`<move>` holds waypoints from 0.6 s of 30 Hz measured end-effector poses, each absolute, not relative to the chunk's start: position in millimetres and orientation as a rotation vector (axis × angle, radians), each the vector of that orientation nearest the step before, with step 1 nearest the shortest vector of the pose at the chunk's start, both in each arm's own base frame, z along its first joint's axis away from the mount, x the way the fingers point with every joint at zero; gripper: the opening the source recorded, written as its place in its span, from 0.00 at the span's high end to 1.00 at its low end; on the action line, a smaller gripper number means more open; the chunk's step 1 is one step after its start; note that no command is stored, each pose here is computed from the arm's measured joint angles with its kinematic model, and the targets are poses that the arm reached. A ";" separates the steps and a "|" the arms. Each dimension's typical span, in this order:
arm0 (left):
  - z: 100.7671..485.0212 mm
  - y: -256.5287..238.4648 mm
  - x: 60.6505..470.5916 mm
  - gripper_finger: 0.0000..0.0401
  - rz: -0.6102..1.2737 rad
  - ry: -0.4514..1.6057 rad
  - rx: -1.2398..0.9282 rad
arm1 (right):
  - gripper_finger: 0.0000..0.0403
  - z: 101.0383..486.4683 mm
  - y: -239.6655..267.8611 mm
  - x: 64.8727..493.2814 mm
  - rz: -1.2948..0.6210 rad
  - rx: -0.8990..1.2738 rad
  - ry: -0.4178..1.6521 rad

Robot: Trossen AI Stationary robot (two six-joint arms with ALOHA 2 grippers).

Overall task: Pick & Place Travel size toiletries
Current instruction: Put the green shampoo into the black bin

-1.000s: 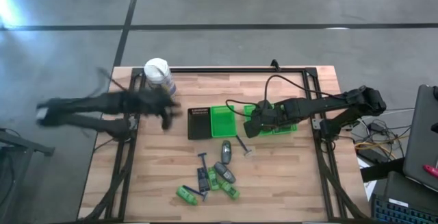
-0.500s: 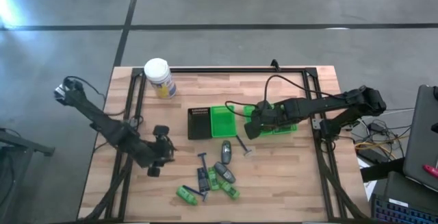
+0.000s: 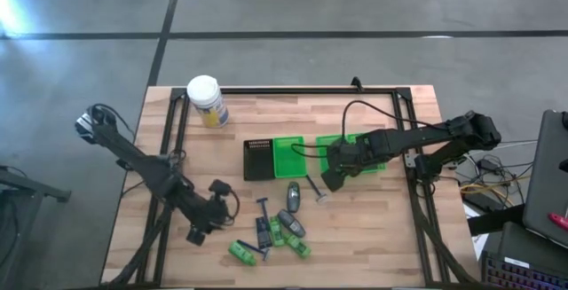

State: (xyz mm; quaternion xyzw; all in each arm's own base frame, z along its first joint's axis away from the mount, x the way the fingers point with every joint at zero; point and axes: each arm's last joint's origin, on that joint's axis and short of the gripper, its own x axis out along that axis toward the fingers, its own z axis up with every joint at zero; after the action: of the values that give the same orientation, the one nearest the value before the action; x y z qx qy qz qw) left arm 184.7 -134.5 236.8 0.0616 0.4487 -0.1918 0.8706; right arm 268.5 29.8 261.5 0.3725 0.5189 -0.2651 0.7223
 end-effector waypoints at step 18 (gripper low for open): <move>188.8 -181.9 216.1 0.40 -0.664 0.909 0.236 | 0.09 257.3 59.2 245.3 -0.648 0.686 1.304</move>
State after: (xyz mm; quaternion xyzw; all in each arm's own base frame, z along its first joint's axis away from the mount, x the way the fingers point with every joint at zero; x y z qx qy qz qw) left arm 216.1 -181.9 188.8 0.1114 0.4297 -0.3140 0.8392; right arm 245.3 59.2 257.3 0.3071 0.5839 -0.2900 0.6933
